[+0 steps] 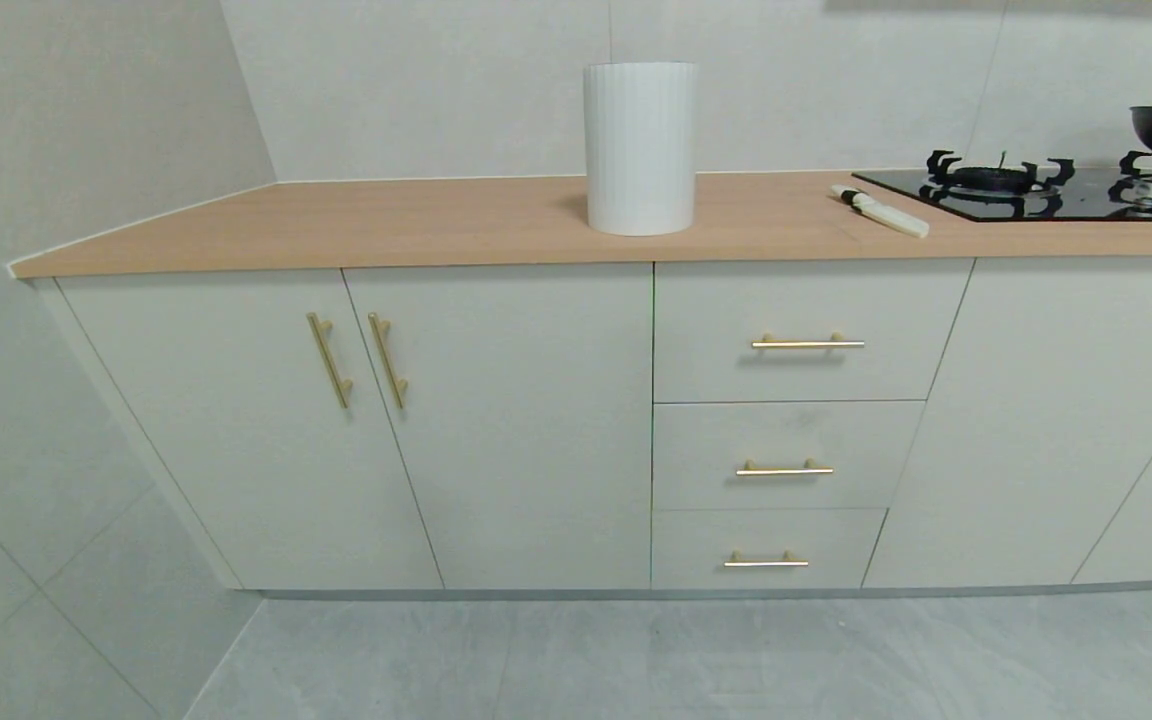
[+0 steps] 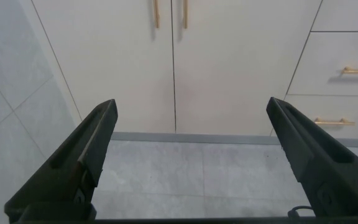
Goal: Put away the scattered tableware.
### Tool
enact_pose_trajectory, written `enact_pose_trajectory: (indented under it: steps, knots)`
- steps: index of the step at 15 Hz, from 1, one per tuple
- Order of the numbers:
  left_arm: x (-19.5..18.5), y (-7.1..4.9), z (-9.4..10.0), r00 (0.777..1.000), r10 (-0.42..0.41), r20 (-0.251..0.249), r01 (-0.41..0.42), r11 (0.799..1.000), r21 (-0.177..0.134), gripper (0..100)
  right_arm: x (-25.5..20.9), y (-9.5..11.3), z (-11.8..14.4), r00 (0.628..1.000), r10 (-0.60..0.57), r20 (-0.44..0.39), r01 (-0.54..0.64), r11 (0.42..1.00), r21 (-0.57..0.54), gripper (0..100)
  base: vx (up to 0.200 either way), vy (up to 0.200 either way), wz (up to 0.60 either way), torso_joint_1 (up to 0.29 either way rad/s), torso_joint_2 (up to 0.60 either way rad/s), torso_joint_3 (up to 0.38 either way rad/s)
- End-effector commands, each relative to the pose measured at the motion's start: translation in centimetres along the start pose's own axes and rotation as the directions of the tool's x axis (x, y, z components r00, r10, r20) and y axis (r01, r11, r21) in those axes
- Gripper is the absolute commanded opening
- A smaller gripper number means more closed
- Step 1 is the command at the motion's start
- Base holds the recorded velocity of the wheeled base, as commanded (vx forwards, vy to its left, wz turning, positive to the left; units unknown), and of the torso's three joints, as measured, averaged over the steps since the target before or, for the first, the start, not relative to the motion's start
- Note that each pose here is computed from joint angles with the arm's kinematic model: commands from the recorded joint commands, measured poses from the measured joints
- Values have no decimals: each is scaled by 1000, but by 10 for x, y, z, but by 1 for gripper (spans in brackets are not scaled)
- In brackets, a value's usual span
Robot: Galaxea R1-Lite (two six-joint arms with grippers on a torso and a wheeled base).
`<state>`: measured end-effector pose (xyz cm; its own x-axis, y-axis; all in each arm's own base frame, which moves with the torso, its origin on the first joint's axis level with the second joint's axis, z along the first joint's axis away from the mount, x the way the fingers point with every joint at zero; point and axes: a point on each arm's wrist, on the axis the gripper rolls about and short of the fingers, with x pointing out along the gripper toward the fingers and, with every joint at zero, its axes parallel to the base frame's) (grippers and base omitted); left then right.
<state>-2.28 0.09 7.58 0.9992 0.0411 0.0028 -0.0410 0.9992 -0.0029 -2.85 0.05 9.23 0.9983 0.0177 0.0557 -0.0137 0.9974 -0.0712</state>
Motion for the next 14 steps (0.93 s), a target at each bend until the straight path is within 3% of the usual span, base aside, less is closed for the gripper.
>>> enact_pose_trajectory:
  steps: [1, 7, 14]
  knots:
    - [0, 0, 0, 1000, 0, 0, 0, 1000, 0, 100, 5, 1, -17, 998, 6, -57, -6, 1000, 7, 100, 0, 0, 0, 0, 0, 0]
    - [0, 0, 0, 1000, 0, 0, 0, 1000, 0, 100, 5, 0, -17, 998, -27, -59, 32, 996, 88, 100, 0, 0, 0, 0, 0, 0]
    - [0, 0, 0, 1000, -1, 0, 1, 1000, 9, 100, 5, 1, -17, 998, 3, -59, 1, 998, 70, 100, 0, 0, 0, 0, 0, 0]
